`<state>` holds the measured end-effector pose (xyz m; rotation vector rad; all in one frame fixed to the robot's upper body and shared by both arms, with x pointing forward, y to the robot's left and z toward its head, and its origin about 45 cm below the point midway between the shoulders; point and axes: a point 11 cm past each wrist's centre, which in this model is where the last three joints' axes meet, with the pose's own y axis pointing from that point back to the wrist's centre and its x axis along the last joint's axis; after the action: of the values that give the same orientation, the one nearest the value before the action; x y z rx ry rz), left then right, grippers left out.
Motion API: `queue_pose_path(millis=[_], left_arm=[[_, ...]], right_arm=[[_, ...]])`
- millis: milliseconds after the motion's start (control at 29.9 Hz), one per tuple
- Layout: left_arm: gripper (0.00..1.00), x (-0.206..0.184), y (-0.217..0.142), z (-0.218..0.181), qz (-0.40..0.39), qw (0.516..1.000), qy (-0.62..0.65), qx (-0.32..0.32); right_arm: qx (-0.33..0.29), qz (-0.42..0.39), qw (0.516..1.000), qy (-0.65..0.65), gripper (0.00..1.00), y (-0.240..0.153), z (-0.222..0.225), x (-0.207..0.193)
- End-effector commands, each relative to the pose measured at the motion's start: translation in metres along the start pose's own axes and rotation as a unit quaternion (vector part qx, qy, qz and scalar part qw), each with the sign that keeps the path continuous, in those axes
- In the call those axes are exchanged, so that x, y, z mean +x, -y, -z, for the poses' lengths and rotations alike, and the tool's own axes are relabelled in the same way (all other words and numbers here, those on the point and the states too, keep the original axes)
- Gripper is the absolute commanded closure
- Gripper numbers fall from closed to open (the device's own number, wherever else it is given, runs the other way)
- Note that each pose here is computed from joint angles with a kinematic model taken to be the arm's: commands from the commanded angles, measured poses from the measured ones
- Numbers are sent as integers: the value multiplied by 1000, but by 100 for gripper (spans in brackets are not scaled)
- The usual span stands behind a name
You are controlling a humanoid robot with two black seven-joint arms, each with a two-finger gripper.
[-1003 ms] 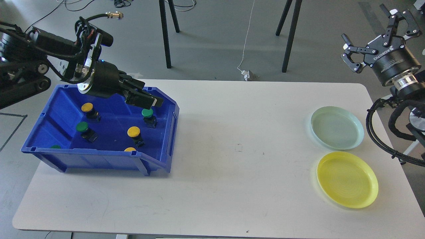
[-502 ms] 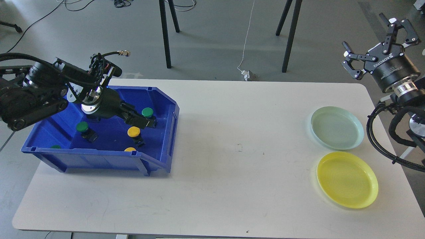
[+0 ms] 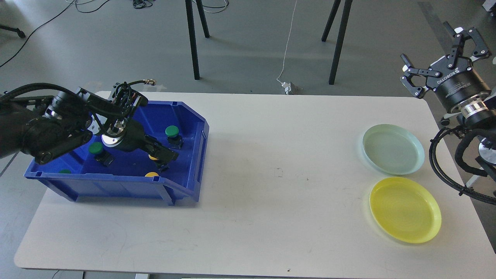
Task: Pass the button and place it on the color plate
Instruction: 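Lower the left gripper into the bin and grasp the yellow button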
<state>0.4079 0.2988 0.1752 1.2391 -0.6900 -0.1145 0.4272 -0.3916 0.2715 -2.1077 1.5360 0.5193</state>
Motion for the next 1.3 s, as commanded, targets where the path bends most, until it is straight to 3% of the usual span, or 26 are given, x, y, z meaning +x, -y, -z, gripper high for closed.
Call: queue_pose_path(millis=[0,736,936,1137,1271], left_arm=[[1,-1,0,1,0,1000,-2,1],[5,-16,13,14,10,999,-24,18],[15,-14,16,15,9,999,-25,23],[33,-19,22,17,14,999,-32,27],[38,-19,23,19,14,999,-33,31]], right_arm=[[-1,-3,1000,1,1,-2,-1,2],[-4,-9,1000,3,1,-7,-5,6],[-7,-13,1000,3,1,-10,-7,9],[-8,-17,1000,5,1,-13,-10,11],[-9,-17,1000,5,1,-13,-10,12]])
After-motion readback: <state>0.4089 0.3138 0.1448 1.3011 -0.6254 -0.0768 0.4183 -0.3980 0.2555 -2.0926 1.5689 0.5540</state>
